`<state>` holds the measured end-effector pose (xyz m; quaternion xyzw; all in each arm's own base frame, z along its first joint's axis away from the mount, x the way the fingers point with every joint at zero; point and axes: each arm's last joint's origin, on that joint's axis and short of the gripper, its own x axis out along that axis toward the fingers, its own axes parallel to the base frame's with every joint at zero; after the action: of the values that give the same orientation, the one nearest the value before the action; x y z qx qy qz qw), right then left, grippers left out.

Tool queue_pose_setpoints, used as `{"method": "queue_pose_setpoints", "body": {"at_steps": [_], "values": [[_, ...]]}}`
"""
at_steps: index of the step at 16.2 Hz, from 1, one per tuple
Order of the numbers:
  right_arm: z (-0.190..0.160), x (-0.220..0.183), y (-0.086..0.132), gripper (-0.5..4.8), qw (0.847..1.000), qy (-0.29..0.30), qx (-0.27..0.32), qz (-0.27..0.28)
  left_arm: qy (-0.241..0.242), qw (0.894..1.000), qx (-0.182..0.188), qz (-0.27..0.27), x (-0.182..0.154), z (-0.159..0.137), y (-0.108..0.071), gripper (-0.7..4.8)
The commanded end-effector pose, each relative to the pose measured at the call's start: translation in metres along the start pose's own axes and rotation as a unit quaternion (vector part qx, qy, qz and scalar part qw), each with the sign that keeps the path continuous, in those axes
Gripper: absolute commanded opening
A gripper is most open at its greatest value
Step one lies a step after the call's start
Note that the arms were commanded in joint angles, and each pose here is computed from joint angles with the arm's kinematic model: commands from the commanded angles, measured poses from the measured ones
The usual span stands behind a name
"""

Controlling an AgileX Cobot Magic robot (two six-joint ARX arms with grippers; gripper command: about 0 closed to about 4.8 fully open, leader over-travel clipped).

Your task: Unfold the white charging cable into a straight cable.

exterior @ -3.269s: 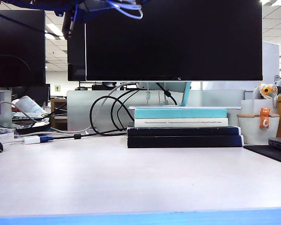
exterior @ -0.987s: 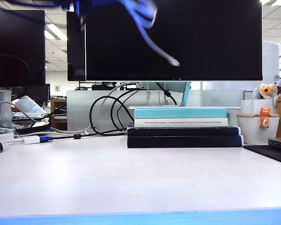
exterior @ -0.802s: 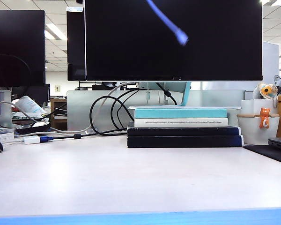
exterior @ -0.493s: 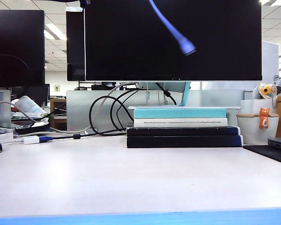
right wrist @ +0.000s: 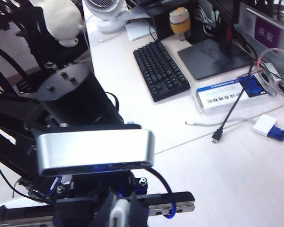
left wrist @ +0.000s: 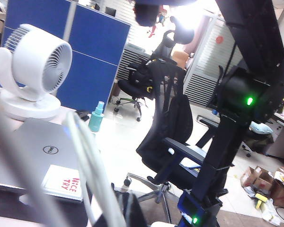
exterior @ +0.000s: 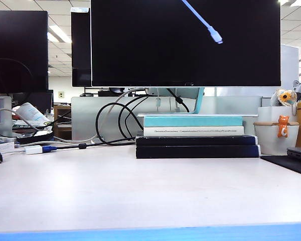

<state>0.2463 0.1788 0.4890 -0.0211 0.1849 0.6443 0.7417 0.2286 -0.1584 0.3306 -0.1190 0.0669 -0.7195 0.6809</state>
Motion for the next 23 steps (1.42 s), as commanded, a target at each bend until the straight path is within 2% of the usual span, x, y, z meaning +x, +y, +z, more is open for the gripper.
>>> {"method": "queue_pose_setpoints", "body": {"at_steps": [1,2,3,4,6,8,10,11,12,13,14,15,16,19,21,23], "values": [[0.007,-0.002,0.002,-0.08,0.999,-0.023,-0.026,0.0,-0.014,1.0,0.006,0.022,0.0,0.003,0.0,4.79],[0.008,-0.002,0.001,-0.08,0.999,-0.025,-0.029,-0.01,-0.033,0.995,-0.016,0.095,0.0,0.0,0.006,4.79],[0.008,-0.003,0.001,-0.08,0.999,-0.022,-0.029,-0.03,-0.024,0.987,-0.024,0.159,-0.002,-0.006,0.012,4.79],[0.008,-0.003,0.0,-0.08,0.998,-0.021,-0.029,-0.043,-0.018,0.985,-0.025,0.172,-0.003,-0.008,0.013,4.79],[0.007,-0.007,-0.001,-0.08,0.991,-0.005,-0.048,-0.126,0.037,0.972,-0.042,0.23,-0.005,-0.024,0.019,4.79],[0.003,-0.008,-0.002,-0.08,0.987,0.017,-0.044,-0.155,0.063,0.964,-0.049,0.255,-0.007,-0.031,0.02,4.79],[-0.007,-0.011,-0.006,-0.08,0.965,0.08,-0.047,-0.245,0.074,0.952,-0.028,0.296,-0.01,-0.031,0.019,4.79],[-0.013,-0.013,-0.008,-0.08,0.947,0.122,-0.046,-0.295,0.079,0.94,-0.009,0.331,-0.013,-0.03,0.017,4.79],[-0.015,-0.014,-0.009,-0.08,0.938,0.139,-0.043,-0.315,0.083,0.933,0.001,0.351,-0.014,-0.029,0.016,4.79],[-0.02,-0.021,-0.014,-0.08,0.918,0.165,-0.03,-0.359,0.098,0.91,0.019,0.401,-0.019,-0.029,0.014,4.79],[-0.022,-0.028,-0.019,-0.08,0.912,0.173,-0.018,-0.372,0.117,0.885,0.023,0.449,-0.023,-0.031,0.013,4.79],[-0.024,-0.03,-0.02,-0.08,0.91,0.178,-0.009,-0.374,0.129,0.872,0.022,0.472,-0.025,-0.033,0.013,4.79],[-0.027,-0.035,-0.023,-0.08,0.905,0.188,0.005,-0.381,0.151,0.846,0.018,0.511,-0.029,-0.037,0.013,4.79],[-0.036,-0.047,-0.033,-0.08,0.892,0.21,0.041,-0.399,0.19,0.807,0.013,0.559,-0.034,-0.044,0.014,4.79],[-0.048,-0.052,-0.041,-0.08,0.882,0.235,0.068,-0.403,0.195,0.802,0.014,0.564,-0.035,-0.044,0.014,4.79],[-0.067,-0.05,-0.052,-0.08,0.871,0.269,0.103,-0.398,0.192,0.803,0.016,0.564,-0.034,-0.044,0.013,4.79]]}}
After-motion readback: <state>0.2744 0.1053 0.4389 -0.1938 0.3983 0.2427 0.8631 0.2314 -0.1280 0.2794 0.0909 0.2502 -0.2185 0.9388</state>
